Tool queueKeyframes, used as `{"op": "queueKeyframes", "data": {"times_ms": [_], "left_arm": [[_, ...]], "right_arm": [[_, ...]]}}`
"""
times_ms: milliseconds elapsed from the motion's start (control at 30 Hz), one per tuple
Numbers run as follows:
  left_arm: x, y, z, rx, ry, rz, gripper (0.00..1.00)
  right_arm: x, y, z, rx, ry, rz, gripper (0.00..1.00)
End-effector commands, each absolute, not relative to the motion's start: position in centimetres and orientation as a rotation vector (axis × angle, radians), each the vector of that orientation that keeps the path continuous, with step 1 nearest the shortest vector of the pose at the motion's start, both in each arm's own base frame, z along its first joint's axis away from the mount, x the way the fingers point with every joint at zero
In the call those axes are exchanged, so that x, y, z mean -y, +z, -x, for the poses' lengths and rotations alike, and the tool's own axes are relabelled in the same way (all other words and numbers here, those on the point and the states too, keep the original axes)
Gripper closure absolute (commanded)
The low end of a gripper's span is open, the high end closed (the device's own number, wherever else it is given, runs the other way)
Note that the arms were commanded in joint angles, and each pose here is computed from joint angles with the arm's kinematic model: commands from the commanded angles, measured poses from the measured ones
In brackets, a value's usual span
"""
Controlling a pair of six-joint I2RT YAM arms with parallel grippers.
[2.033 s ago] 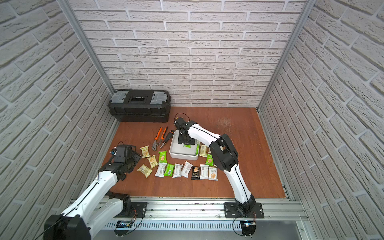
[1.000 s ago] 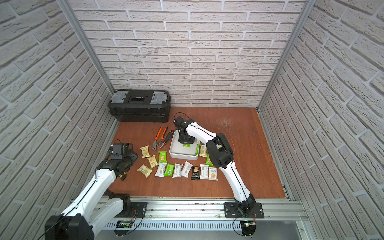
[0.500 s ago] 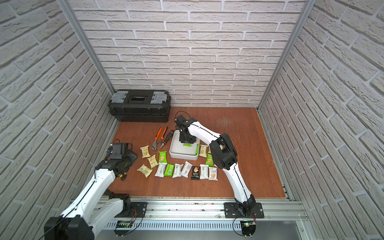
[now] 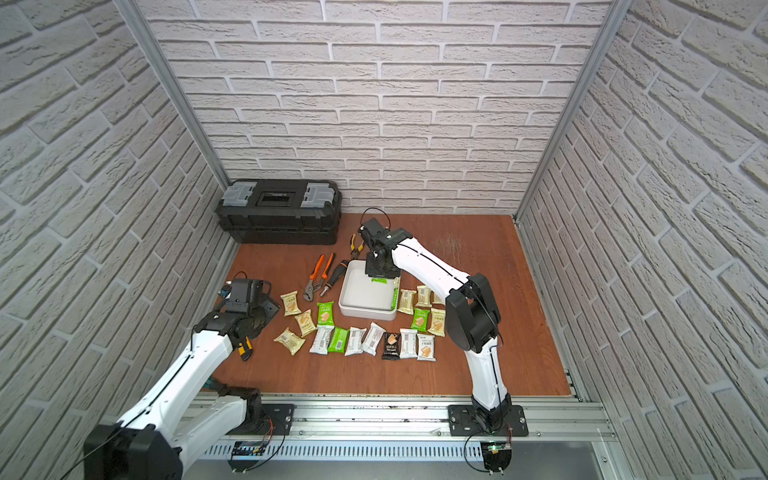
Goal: Take the cookies out of the storage box
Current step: Pick up the cookie from the storage box, then place the cookie at the center of the board.
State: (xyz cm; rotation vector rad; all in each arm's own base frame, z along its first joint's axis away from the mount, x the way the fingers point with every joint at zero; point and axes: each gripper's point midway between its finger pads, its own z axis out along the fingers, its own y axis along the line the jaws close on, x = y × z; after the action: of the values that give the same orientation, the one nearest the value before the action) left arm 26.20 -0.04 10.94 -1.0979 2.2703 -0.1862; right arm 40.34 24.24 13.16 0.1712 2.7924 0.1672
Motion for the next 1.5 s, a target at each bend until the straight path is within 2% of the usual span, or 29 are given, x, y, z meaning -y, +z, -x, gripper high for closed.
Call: {"op": "queueKeyframes", "data": {"times_ms": [0,333,667,900,1167,1467], "left_arm": [[0.4,11.9,-27.1,-2.267,-0.152,1.032,0.36],[3.1,13.2,-28.9,-2.318,-0.157,0.854,0.36],[6.8,14.6,-30.0,-2.39,-0.166,0.607,0.37],[9.9,14.8,-31.0,-2.452,-0.14,0.428,0.43],[15.5,15.0,-32.8,-2.49,-0.185,0.122,0.44],[24.9,13.4,-33.8,-2.551,-0.398,-0.276,0.49]], "right_arm": [[-20.7,15.8,-40.8,-2.721,0.139,-0.217,0.65],[-14.0,12.6,-42.0,-2.753,0.08,-0.317,0.65],[-13.2,6.0,-44.8,-2.858,0.061,-0.307,0.65],[-13.8,4.4,-46.7,-2.875,0.082,-0.28,0.64],[-13.6,6.0,-46.8,-2.855,0.101,-0.247,0.44],[-13.4,11.9,-44.2,-2.741,0.222,-0.271,0.43]]}}
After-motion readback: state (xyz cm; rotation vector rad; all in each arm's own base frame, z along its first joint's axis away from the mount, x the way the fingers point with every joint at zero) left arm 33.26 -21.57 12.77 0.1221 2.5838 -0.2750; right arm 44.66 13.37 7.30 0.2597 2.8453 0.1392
